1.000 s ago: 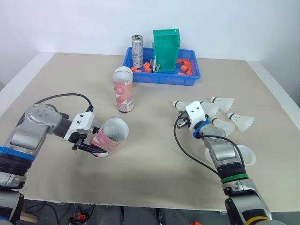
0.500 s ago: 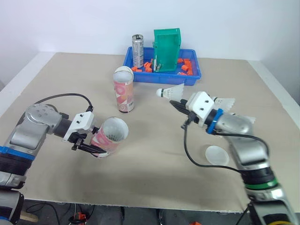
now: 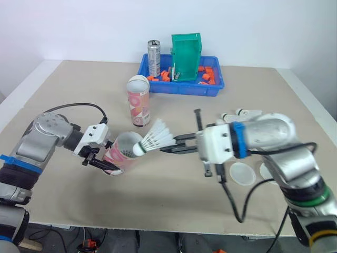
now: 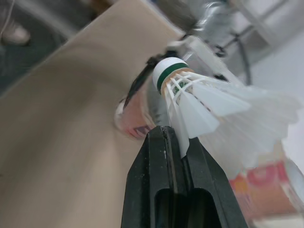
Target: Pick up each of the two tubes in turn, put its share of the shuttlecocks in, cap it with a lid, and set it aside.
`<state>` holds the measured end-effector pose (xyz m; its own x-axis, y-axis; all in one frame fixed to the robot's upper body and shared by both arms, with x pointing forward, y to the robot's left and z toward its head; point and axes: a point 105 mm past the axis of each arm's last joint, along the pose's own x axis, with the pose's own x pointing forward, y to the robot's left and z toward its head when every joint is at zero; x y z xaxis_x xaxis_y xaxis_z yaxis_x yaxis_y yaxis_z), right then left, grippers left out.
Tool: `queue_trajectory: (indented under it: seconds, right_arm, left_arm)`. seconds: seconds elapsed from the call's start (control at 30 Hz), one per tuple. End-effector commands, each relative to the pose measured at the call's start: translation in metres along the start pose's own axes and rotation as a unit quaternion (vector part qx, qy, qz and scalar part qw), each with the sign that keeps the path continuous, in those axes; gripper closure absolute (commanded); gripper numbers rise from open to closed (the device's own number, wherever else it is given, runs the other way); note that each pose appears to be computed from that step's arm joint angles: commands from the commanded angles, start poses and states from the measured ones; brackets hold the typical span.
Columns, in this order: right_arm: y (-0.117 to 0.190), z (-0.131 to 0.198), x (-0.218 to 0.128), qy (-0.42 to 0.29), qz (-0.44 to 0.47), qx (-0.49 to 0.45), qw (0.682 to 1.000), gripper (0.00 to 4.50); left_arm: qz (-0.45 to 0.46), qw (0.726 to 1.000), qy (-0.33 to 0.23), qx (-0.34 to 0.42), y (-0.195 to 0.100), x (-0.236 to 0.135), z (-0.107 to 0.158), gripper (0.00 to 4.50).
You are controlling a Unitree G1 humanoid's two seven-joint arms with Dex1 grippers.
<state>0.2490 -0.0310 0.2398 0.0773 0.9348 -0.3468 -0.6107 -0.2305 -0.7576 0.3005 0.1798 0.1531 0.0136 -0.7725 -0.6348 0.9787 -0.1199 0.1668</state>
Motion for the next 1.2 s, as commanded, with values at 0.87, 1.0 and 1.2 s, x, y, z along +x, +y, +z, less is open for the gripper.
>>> queue_trajectory:
  seconds: [0.87,1.0,1.2]
  right_arm:
    - [-0.031,0.015,-0.006,-0.069,0.02,0.035,0.997,2.23]
    - [-0.037,0.0,-0.036,-0.037,-0.048,0.09,0.994,2.23]
    - [-0.012,-0.061,-0.108,0.079,-0.239,0.224,0.941,2.23]
  left_arm:
    - [0.003,1.0,-0.002,-0.001,-0.001,0.0,-0.001,1.92]
    - [0.002,1.0,-0.005,0.002,-0.001,0.002,0.0,1.92]
    - [0.004,1.0,-0.006,-0.002,-0.005,0.002,-0.003,1.92]
